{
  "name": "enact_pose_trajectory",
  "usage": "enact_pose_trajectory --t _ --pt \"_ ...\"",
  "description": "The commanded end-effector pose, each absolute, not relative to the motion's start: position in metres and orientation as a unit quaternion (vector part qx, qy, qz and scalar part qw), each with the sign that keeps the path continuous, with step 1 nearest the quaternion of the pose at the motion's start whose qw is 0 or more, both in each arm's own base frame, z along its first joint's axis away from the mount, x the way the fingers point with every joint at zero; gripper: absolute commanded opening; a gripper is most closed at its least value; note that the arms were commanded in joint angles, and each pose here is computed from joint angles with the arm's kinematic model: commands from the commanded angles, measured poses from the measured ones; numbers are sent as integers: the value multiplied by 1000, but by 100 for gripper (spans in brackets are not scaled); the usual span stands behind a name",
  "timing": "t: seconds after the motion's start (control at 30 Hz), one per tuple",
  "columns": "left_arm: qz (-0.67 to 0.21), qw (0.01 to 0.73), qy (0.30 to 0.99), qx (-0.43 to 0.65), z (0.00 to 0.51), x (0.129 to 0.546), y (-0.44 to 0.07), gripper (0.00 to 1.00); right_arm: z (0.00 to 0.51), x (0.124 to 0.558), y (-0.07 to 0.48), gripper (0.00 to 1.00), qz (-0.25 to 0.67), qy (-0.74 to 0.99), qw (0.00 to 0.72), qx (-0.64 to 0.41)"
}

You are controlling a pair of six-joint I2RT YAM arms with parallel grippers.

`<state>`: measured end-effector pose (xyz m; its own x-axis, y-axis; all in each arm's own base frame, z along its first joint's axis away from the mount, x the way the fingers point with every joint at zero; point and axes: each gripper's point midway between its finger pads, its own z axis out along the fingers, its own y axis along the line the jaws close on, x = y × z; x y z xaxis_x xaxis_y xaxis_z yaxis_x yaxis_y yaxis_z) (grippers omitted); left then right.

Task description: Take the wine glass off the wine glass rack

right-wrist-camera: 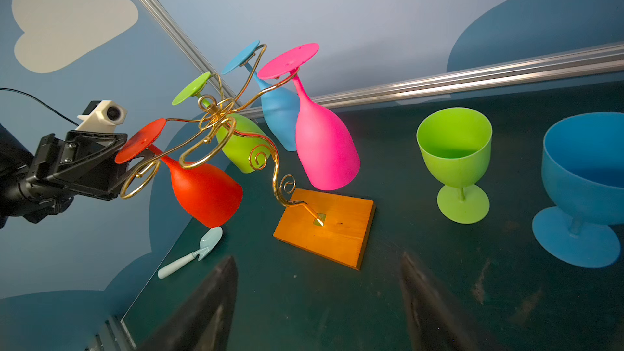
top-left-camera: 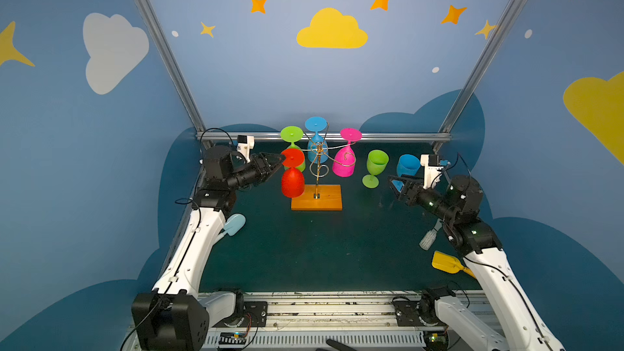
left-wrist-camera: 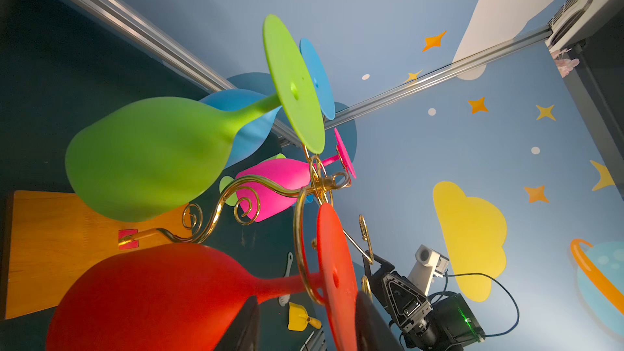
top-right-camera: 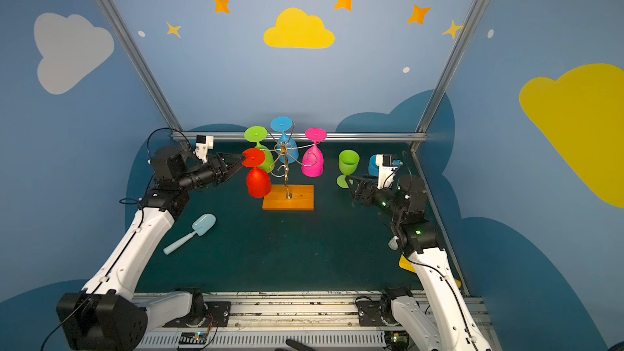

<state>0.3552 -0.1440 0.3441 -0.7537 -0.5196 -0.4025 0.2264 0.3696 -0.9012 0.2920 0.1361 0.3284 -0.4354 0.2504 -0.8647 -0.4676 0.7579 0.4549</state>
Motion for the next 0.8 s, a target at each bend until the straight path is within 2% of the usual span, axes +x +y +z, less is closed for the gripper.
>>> enact_pose_trajectory --t 0.0,0.1,0.77 --pt "-555 346 752 -83 347 358 -148 39 328 289 135 75 336 774 531 -73" --pt "-549 352 754 -84 348 358 -146 32 328 288 134 75 334 774 533 -73" --pt "-540 371 749 -94 361 352 -133 17 330 288 132 75 329 771 541 -71"
